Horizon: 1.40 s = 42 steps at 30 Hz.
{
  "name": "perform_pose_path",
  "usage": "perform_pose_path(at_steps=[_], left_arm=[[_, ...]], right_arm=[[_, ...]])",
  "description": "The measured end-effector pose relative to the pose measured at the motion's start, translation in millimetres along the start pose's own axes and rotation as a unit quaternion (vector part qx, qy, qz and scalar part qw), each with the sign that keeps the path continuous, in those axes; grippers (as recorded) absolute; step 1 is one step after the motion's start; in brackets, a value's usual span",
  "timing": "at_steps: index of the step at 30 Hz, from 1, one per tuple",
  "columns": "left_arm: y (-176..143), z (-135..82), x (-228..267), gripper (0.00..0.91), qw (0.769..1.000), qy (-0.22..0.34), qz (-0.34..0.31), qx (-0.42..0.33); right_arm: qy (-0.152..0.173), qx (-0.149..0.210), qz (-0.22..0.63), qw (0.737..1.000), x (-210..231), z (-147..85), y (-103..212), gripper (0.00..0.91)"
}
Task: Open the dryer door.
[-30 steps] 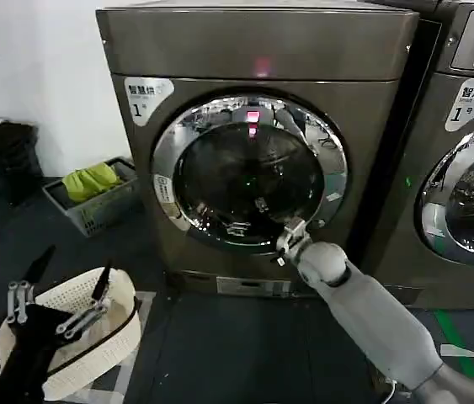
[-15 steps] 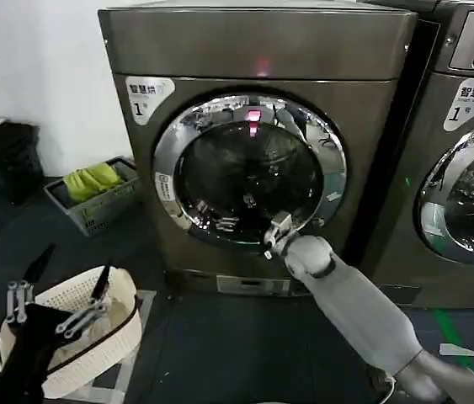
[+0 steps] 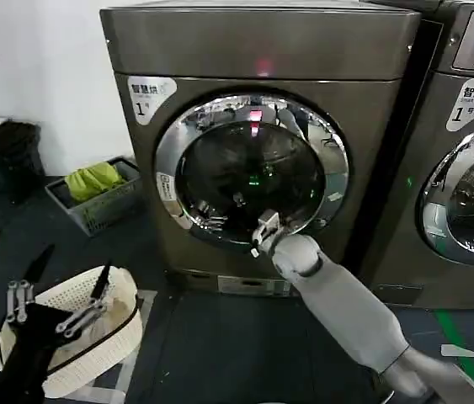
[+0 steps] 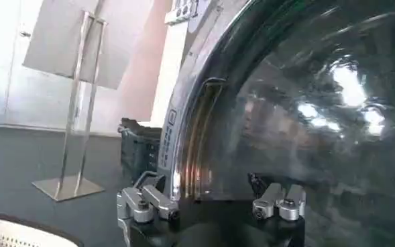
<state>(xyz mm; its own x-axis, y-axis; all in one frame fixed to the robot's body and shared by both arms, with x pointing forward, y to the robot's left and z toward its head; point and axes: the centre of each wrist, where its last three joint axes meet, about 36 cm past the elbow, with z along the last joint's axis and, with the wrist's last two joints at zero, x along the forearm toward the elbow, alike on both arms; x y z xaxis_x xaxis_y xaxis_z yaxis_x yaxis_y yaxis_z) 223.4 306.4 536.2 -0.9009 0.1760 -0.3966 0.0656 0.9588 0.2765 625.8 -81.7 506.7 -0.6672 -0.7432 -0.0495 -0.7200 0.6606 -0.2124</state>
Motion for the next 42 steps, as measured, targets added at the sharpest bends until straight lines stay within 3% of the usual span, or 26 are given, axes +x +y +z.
perform_pose_path(at_steps=[23,42], left_arm=[[0.4,0.3,-0.9,0.907,1.000,-0.003,-0.003,0.000],[1.3,0.8,-1.0,0.907,1.000,-0.003,-0.004,0.000]], right_arm=[[0.015,0.017,0.029,0.999,-43.6,-3.4,32.2,0.907],[0.013,0.011,0.024,1.000,-70.9,-8.3,34.3,0.907]])
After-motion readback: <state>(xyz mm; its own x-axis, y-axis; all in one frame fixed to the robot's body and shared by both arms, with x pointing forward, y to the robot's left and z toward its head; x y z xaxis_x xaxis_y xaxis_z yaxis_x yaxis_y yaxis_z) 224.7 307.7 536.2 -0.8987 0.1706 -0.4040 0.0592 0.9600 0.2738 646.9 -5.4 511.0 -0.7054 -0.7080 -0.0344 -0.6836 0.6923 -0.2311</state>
